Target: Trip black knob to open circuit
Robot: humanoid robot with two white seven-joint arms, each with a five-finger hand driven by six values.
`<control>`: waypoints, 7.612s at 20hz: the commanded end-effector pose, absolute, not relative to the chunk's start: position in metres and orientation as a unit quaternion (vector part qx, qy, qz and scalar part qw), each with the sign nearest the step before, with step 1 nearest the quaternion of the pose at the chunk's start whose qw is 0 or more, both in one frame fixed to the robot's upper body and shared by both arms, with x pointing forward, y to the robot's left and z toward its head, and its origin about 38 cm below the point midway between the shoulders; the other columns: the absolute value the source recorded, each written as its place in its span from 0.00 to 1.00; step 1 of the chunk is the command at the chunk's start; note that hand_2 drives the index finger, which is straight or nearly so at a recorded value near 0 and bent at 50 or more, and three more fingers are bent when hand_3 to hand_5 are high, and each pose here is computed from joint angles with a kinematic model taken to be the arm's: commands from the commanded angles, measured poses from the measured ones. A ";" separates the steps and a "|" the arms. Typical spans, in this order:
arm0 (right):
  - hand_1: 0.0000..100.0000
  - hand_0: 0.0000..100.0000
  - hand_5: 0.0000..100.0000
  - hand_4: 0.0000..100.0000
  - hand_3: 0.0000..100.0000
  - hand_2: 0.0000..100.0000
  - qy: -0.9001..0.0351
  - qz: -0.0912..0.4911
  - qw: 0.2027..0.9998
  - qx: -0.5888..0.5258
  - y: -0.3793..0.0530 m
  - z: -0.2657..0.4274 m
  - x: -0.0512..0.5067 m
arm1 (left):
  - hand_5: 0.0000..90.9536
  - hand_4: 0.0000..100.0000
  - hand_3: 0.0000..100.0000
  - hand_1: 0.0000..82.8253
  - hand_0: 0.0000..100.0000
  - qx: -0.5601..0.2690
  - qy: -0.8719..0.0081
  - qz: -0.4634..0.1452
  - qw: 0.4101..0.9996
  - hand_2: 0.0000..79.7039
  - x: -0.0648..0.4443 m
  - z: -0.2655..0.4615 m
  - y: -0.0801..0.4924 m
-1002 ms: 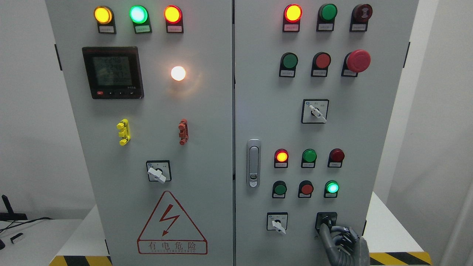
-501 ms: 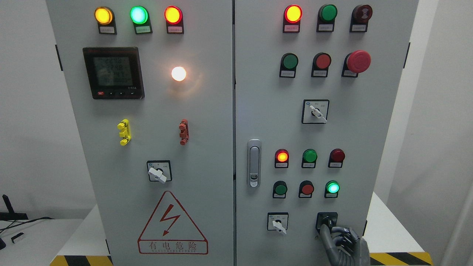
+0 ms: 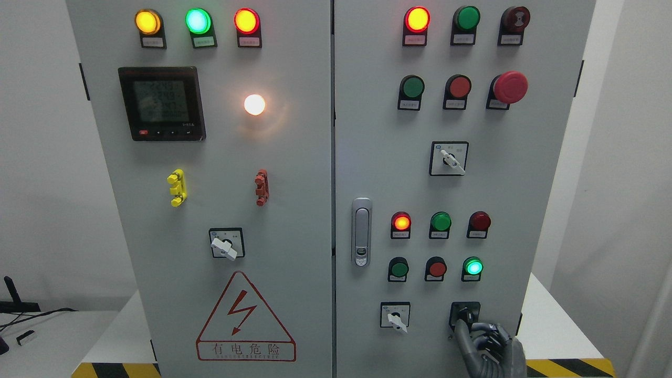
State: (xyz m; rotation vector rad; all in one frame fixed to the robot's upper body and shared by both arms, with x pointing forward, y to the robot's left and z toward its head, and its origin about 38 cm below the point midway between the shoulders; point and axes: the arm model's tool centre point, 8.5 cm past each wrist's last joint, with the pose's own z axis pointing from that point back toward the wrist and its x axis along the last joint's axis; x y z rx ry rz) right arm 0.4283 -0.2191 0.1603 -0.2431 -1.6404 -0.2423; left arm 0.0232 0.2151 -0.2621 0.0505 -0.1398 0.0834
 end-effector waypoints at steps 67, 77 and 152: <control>0.79 0.29 0.87 0.75 0.79 0.51 -0.740 -0.027 0.631 -0.229 -0.227 0.156 0.423 | 0.00 0.00 0.00 0.47 0.12 0.023 -0.070 0.026 0.997 0.00 0.023 -0.262 0.214; 0.80 0.27 0.87 0.75 0.79 0.51 -0.738 -0.031 0.633 -0.233 -0.231 0.155 0.423 | 0.00 0.00 0.00 0.47 0.12 0.023 -0.070 0.026 0.997 0.00 0.024 -0.262 0.214; 0.24 0.15 0.00 0.00 0.01 0.00 -0.801 0.079 0.592 -0.040 -0.262 0.099 0.287 | 0.00 0.00 0.00 0.47 0.12 0.024 -0.070 0.026 0.997 0.00 0.023 -0.262 0.215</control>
